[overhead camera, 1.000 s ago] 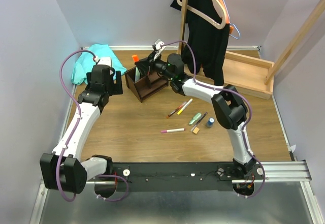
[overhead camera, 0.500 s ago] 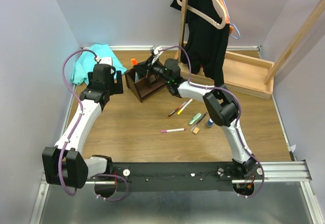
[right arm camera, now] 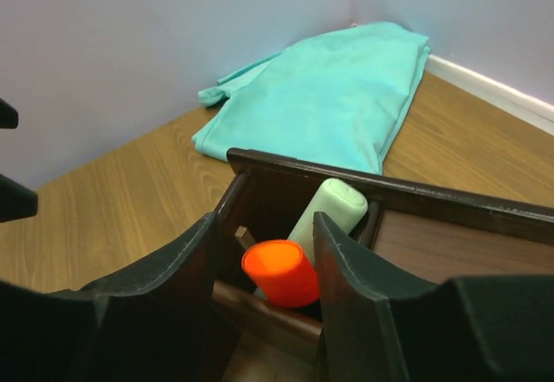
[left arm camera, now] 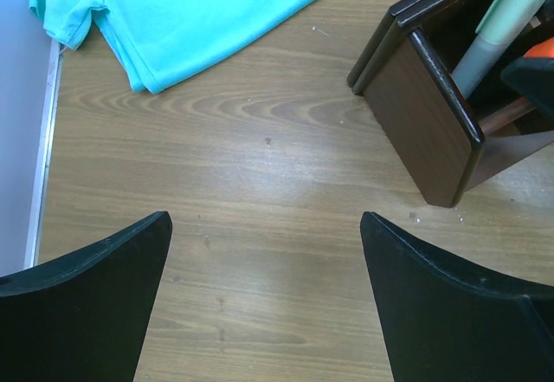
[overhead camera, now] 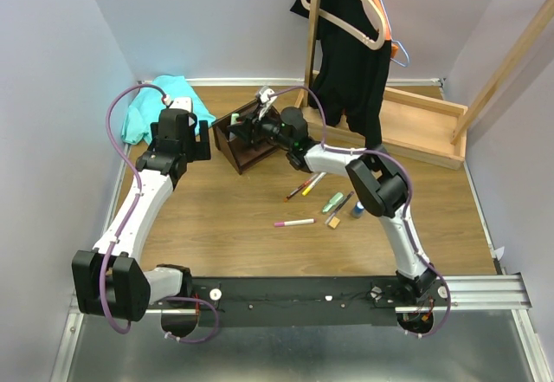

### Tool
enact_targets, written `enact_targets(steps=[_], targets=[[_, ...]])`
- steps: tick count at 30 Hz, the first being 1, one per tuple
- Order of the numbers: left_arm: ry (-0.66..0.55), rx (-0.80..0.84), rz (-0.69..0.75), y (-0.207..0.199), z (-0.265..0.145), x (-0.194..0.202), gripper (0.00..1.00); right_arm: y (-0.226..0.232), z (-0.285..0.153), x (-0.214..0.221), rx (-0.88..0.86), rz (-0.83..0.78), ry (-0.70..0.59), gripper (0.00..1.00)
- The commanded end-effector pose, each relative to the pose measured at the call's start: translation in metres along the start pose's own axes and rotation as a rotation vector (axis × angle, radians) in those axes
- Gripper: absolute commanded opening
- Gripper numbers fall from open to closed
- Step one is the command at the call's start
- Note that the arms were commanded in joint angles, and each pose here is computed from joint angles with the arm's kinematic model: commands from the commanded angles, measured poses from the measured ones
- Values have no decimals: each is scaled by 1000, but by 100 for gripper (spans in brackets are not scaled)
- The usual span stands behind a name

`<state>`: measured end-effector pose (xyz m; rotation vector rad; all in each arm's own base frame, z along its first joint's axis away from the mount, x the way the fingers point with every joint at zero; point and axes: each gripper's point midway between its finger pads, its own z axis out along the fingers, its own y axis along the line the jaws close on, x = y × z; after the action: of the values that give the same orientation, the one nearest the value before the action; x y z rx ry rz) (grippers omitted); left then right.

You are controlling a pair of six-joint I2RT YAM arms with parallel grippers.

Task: Sort the stationery into containers
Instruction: Place the pen in the storage box, then pick up the pen from the center of the board.

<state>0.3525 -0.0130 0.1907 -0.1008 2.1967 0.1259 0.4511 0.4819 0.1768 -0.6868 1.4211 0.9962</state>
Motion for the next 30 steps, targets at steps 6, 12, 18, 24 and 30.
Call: enact_targets(steps=[6, 12, 18, 24, 30], targets=[[-86, 133, 28, -17, -20, -28, 99, 25, -36, -76, 17, -104, -36, 59], [-163, 518, 207, -84, -60, -29, 99, 33, -109, -123, 134, -272, 18, 63], [-159, 902, 621, -168, -121, 3, 97, 35, -203, -109, 242, -368, 279, 66], [-67, 1064, 895, -207, -140, 47, 93, 37, -274, -72, 291, -280, 396, 66], [98, 1079, 929, -224, -129, 84, 79, 41, -310, -66, 231, -234, 518, 60]])
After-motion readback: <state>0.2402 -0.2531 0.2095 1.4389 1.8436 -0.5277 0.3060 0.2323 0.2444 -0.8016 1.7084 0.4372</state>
